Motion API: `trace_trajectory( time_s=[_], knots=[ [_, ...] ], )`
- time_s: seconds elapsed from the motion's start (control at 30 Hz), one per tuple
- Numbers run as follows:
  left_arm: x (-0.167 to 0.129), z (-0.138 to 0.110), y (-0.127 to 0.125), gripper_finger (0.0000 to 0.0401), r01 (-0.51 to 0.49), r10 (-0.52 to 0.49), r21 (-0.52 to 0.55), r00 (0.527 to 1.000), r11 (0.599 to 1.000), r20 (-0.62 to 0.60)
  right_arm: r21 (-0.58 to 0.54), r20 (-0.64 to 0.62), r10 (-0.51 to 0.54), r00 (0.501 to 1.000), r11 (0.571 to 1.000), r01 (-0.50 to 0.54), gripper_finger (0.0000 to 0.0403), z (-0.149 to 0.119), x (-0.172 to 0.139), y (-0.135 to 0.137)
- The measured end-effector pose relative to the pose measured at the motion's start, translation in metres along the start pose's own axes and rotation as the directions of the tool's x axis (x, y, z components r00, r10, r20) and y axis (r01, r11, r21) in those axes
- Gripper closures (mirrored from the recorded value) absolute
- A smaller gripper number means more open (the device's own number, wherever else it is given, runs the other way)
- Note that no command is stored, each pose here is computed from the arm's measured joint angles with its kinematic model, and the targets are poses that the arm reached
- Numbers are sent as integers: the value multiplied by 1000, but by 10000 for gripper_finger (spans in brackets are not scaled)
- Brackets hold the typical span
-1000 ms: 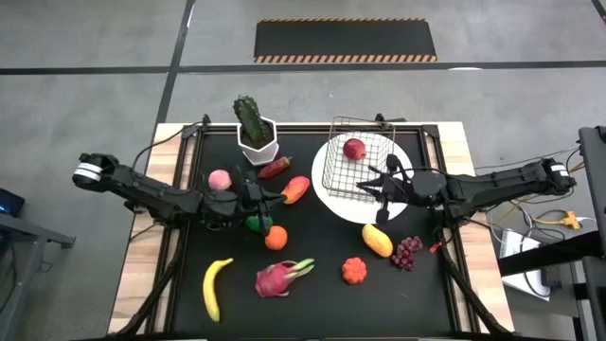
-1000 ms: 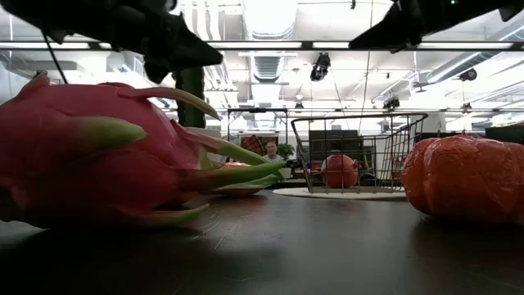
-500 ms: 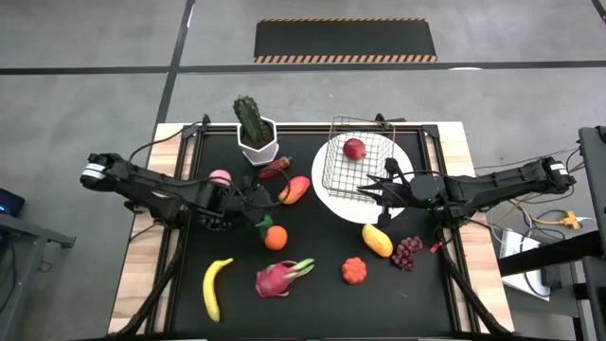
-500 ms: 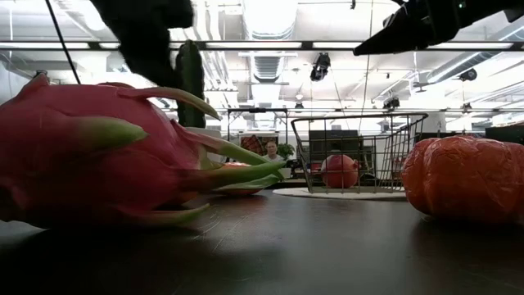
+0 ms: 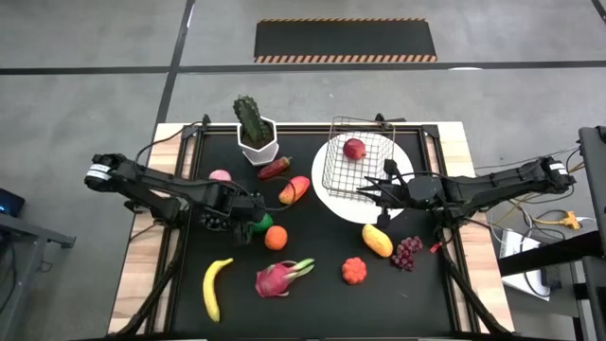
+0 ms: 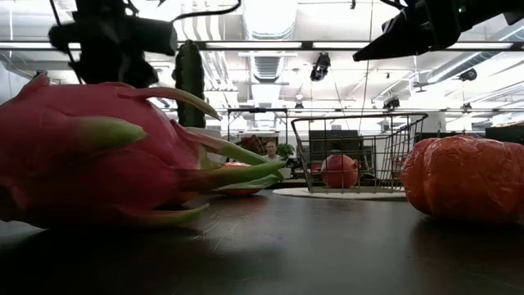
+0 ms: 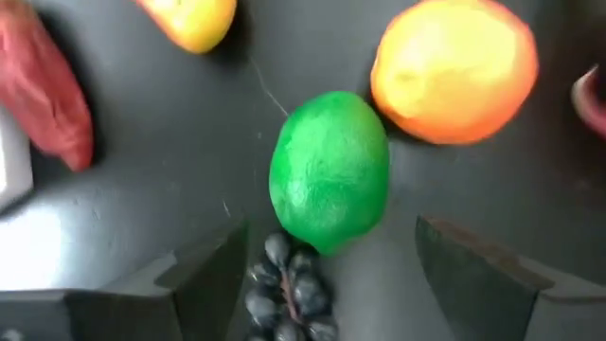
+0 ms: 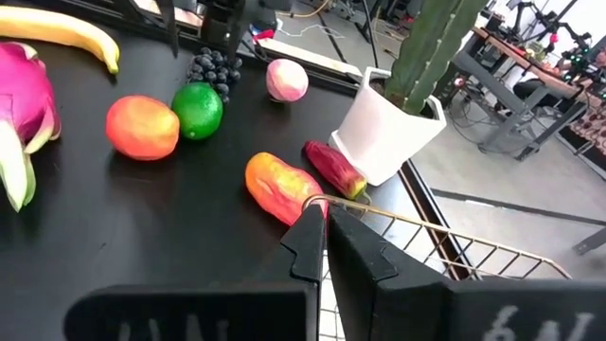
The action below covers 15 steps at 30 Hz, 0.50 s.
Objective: Build produce basket
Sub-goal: Put the lime into the wire basket
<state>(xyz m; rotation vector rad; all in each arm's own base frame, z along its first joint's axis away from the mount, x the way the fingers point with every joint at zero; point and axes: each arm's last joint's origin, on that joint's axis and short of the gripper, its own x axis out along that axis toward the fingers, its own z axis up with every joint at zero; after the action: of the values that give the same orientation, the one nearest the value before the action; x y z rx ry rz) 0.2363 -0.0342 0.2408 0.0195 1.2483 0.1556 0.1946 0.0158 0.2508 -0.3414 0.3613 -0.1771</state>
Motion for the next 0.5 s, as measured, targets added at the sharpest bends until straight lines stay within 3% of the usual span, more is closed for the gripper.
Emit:
trace_trajectory(
  time_s=[0.17,0.5],
  knots=[
    [25,7,-5,113,-12,11,72,1000,997,19,2,0,0,1000,1000,0,394,0,0,0],
    [56,7,-8,115,-29,37,95,995,995,-91,17,-1,0,1000,1000,0,394,-1,0,0]
  ],
)
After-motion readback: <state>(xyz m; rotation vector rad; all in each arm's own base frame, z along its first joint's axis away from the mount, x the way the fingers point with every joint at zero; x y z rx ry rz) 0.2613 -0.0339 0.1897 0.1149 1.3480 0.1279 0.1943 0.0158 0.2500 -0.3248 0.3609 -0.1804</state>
